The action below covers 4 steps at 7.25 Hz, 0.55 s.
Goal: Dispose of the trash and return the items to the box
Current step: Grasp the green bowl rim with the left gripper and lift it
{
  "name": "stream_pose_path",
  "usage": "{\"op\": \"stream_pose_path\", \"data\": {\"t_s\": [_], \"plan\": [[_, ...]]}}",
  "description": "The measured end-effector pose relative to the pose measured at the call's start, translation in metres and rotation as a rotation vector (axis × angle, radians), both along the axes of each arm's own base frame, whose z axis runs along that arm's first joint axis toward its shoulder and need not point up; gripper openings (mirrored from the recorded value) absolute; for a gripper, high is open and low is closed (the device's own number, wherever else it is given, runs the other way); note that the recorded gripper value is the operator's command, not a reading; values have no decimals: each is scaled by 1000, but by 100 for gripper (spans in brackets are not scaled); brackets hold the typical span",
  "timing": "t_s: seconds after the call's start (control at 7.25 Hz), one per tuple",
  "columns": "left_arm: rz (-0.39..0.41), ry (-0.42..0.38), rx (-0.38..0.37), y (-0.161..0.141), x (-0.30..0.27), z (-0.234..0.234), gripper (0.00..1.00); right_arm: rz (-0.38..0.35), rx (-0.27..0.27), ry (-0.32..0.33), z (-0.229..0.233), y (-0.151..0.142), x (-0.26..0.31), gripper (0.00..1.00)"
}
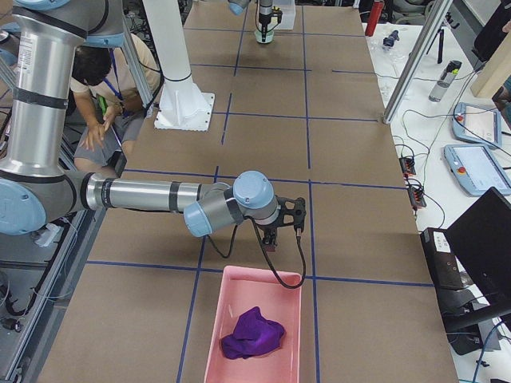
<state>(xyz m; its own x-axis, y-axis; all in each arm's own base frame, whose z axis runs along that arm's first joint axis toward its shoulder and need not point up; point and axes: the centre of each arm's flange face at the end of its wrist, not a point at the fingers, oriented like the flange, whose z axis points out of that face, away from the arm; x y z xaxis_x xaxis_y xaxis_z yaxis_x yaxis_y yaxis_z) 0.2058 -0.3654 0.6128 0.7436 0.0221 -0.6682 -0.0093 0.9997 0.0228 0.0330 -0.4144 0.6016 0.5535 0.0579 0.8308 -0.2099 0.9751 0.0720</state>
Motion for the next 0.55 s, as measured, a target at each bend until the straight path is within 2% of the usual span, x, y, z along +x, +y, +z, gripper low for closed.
{"op": "stream_pose_path", "data": {"t_s": [0.41, 0.55], "plan": [[-113, 57, 156, -5, -72, -75, 0, -7, -2, -7, -1, 0, -3, 100], [-108, 24, 249, -15, -111, -75, 0, -10, -5, -8, -1, -1, -5, 100]]}}
